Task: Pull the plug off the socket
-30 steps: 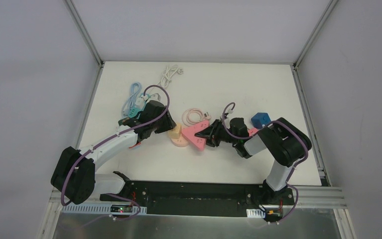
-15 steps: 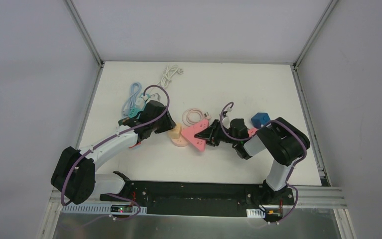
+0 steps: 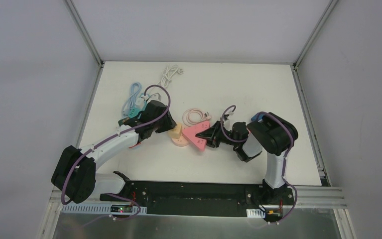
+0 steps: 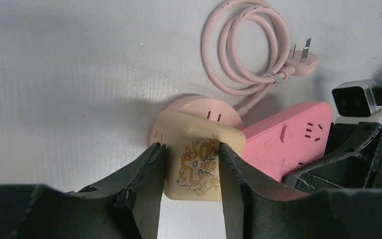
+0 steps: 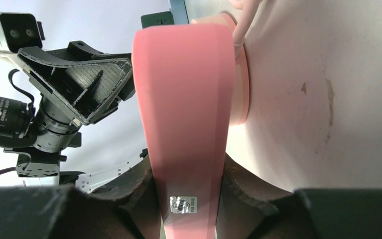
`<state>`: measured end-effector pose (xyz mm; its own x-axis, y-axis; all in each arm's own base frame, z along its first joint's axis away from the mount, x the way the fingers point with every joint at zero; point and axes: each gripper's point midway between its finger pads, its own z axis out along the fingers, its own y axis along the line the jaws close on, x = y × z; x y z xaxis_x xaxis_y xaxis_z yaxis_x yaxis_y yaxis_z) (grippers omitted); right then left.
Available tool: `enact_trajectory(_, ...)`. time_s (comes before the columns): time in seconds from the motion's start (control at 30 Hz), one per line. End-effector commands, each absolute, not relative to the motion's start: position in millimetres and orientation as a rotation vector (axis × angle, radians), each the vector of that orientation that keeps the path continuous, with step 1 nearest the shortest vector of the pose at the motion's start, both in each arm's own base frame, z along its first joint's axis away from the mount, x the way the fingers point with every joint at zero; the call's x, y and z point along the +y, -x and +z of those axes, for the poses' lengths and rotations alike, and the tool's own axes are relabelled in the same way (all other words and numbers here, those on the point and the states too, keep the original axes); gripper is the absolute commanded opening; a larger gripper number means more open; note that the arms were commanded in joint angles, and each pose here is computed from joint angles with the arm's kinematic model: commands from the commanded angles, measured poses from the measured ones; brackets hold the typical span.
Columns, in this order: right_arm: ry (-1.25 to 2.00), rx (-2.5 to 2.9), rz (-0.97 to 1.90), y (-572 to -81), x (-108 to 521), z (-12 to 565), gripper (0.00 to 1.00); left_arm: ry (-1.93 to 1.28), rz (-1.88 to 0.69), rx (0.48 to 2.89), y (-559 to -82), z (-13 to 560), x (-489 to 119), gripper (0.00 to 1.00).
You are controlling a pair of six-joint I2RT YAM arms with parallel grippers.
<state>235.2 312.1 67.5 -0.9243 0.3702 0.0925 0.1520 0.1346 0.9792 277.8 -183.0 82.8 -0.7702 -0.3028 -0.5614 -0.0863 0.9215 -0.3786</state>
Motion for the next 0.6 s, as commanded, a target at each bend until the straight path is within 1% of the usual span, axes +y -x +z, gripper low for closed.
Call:
enact_trajectory(0.0, -0.283, 2.149, 1.896, -230.6, 318.1, 89.6, 0.00, 0.146, -0.056, 2.922, -167.5, -4.3, -129.2, 0.41)
enact_trajectory(0.17, -0.069, 2.191, 1.690, -226.0, 311.8, 73.9, 0.00, 0.142, -0.048, 2.926, -167.8, -5.1, -129.5, 0.41)
enact_trajectory(0.3, -0.007, 2.134, 1.693, -224.8, 313.7, 90.9, 0.00, 0.140, -0.034, 2.927, -168.4, -5.1, -128.9, 0.41)
enact_trajectory(0.4, -0.087, 2.156, 1.708, -230.7, 315.7, 96.1, 0.00, 0.132, -0.027, 2.929, -168.9, -5.0, -128.7, 0.41)
enact_trajectory(0.57, -0.403, 2.222, 1.803, -247.1, 318.9, 90.6, 0.00, 0.118, -0.014, 2.934, -167.7, -6.7, -128.5, 0.41)
